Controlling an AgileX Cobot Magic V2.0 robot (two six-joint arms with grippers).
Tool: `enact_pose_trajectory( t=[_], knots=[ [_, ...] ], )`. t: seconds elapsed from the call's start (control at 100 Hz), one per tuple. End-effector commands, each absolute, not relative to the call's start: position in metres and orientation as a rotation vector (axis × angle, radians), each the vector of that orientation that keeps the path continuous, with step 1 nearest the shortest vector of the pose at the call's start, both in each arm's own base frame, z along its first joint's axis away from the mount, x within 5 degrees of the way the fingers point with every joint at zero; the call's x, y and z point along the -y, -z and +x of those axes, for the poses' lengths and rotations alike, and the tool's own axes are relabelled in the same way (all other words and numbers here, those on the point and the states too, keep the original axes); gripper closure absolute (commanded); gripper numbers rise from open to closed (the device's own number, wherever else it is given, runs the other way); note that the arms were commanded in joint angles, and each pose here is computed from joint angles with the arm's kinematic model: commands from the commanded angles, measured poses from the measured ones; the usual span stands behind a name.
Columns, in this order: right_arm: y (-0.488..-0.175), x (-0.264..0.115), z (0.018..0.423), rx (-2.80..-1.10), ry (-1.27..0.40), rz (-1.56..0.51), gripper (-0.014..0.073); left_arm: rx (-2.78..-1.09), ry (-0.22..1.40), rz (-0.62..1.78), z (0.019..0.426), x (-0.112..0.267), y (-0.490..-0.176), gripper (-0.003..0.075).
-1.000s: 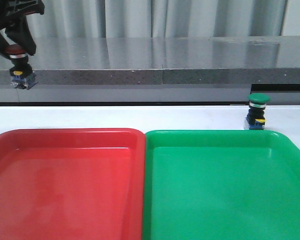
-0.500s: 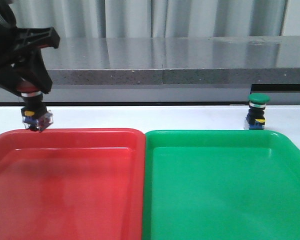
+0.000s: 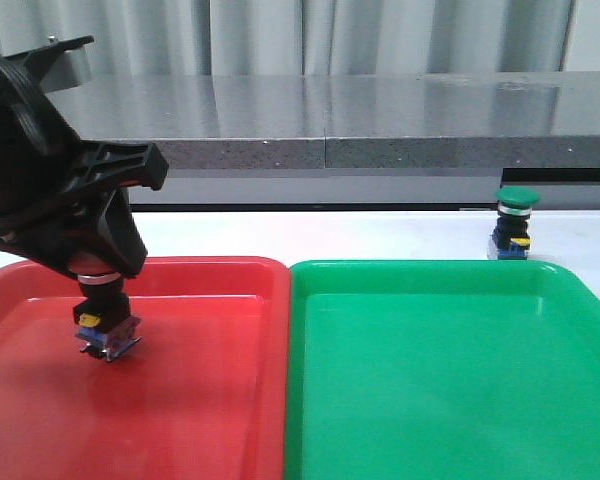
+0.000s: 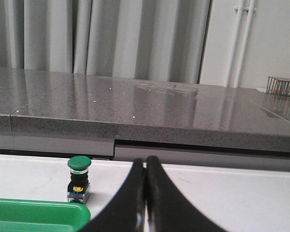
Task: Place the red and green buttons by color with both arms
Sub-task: 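Carry the red button over the red tray and lower it, then open the left gripper and raise it away from the button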
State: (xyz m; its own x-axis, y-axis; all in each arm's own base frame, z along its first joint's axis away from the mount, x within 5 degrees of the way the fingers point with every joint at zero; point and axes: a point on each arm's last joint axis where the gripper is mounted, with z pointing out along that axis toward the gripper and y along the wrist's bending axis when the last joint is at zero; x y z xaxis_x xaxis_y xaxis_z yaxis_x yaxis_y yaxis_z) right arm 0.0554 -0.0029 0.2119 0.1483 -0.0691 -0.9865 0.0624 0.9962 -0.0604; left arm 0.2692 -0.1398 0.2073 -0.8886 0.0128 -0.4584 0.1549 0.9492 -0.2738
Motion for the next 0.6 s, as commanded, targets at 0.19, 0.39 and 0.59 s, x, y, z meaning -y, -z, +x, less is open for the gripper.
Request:
enact_pose_trajectory(
  t=[0.19,0.39,0.59],
  knots=[
    [-0.226,0.003,0.051,-1.304,0.103,-0.004,0.0659,-2.541,0.465,0.120,0.270,0.142,-0.229,0.0328],
    [-0.226,0.003,0.051,-1.304,0.103,-0.004,0.0659,-2.540,0.476,0.100,0.271,0.143,-0.231,0.0269],
    [-0.226,0.003,0.051,-1.304,0.103,-0.004,0.0659,-2.498,0.483,0.114,0.271,0.143,-0.244,0.0270]
  ],
)
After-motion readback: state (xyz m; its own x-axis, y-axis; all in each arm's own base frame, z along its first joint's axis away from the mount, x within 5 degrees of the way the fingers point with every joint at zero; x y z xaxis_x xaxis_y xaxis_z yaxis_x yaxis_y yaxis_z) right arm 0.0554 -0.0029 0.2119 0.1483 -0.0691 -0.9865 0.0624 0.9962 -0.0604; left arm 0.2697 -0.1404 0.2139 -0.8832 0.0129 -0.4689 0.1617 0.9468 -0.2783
